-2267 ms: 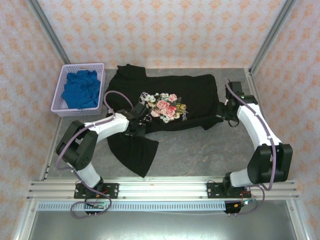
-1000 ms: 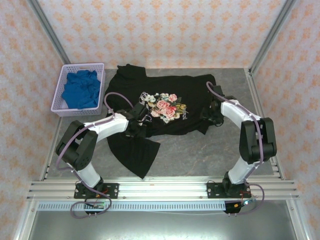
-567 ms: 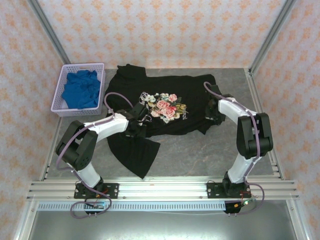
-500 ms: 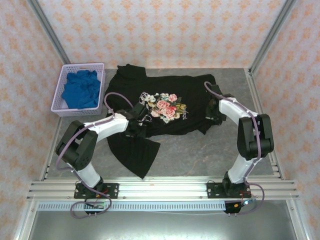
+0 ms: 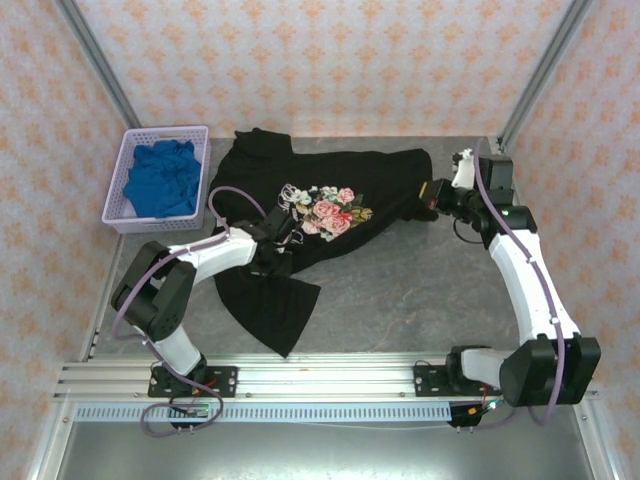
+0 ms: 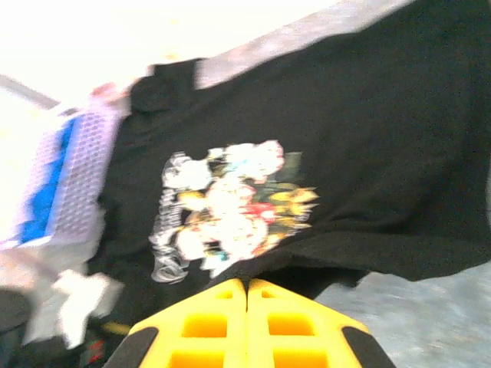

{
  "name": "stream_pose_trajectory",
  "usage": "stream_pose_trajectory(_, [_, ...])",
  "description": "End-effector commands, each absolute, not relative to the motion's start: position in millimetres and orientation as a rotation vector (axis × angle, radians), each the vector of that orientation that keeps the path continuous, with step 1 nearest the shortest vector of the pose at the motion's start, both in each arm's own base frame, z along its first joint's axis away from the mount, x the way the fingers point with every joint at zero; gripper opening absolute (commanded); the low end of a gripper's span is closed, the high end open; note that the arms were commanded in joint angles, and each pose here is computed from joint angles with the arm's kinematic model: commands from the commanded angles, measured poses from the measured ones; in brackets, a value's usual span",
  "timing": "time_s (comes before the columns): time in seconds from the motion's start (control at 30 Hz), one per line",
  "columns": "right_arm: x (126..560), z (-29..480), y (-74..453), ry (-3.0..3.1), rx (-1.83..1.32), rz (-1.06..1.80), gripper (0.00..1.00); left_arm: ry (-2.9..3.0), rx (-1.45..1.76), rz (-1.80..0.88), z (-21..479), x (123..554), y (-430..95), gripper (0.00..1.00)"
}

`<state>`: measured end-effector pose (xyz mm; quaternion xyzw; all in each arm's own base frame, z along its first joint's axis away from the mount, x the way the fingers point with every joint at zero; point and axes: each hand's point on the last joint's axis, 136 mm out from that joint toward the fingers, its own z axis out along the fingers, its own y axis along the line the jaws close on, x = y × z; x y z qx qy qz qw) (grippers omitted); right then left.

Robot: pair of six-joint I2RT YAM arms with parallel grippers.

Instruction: Fold the inside-out t-shirt

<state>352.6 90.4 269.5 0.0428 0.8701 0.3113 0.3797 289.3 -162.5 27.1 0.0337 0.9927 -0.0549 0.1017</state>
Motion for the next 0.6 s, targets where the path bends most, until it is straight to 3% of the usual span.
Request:
stream_pose_trajectory(0.0, [339,253,115,2.269,0.002,0.992,0.00,2.933,0.099,-0.154,30,285,-157,0.00])
stream_pose_trajectory(0.1, [325,204,106,2.441,0.114,0.933,0.00,2.935,0.104,-0.149,31,284,-156,0.00])
stream_pose_trajectory(0.27, [294,117,51,2.779,0.409,0.488,0.00,2.935,0.114,-0.144,32,285,-155,0.00])
stream_pose_trajectory(0.57, [284,77,6,2.851,0.592,0.125,0.03,2.947,0.118,-0.153,30,282,-156,0.00])
